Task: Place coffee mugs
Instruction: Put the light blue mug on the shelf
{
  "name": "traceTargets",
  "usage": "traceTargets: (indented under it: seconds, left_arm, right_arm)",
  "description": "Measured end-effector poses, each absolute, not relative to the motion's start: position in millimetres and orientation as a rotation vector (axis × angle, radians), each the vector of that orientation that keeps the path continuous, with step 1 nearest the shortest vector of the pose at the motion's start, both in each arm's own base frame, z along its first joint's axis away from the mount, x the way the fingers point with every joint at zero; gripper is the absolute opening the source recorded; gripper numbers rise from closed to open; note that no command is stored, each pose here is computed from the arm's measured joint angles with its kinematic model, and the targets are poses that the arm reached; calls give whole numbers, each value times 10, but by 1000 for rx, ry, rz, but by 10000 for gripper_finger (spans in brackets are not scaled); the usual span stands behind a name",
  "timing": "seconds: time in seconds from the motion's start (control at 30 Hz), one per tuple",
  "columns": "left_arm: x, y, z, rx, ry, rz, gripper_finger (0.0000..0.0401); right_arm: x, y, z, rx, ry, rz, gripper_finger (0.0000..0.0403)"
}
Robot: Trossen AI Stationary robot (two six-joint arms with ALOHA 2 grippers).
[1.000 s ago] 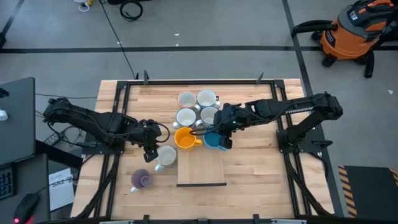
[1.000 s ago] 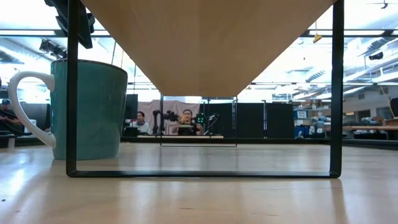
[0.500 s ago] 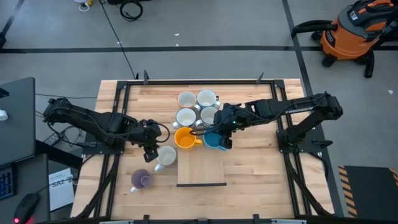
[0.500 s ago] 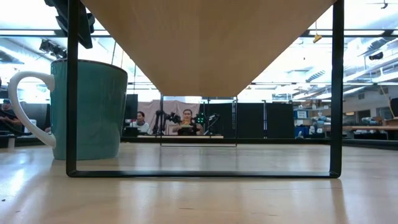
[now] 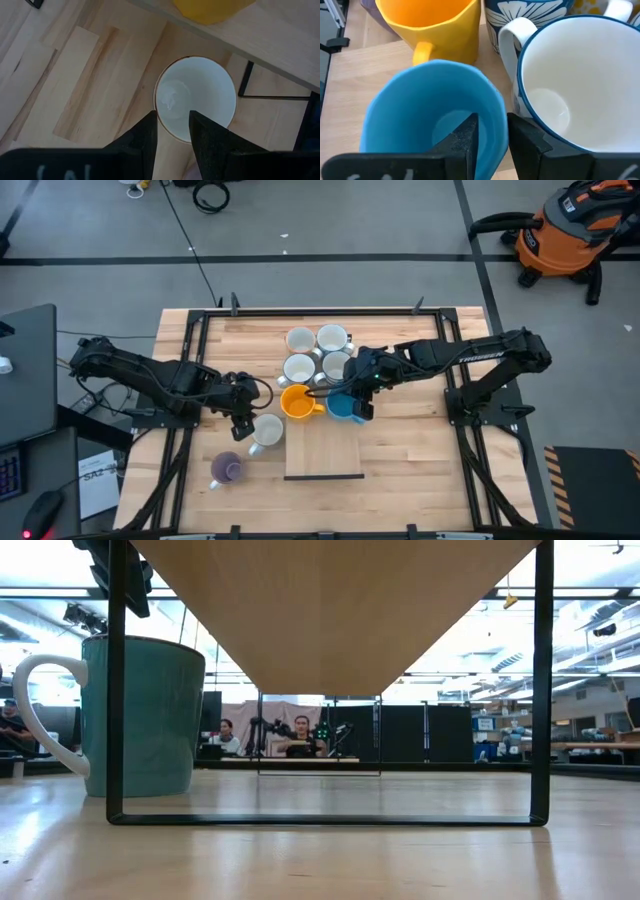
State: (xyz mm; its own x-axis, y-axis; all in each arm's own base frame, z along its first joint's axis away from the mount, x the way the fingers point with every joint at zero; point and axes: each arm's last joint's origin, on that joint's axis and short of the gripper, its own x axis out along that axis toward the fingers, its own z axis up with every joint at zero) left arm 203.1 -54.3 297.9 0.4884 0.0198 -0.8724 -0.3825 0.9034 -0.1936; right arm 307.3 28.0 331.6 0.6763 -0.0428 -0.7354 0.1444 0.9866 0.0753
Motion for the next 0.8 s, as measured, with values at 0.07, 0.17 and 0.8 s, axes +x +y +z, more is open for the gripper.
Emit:
traceTargets:
  seconds: [0.07, 0.17, 0.8]
  left_arm:
    - [2031, -543, 2979, -390, 1038, 252, 119]
    - [2031, -543, 2979, -390, 1038, 252, 119]
    - [2050, -549, 2990, -400, 1017, 245, 119]
  right_arm:
    - [3078, 281, 3321, 133, 814, -104, 110]
    - [3082, 281, 3325, 134, 808, -103, 119]
    - [3084, 282, 3346, 137, 791, -98, 164]
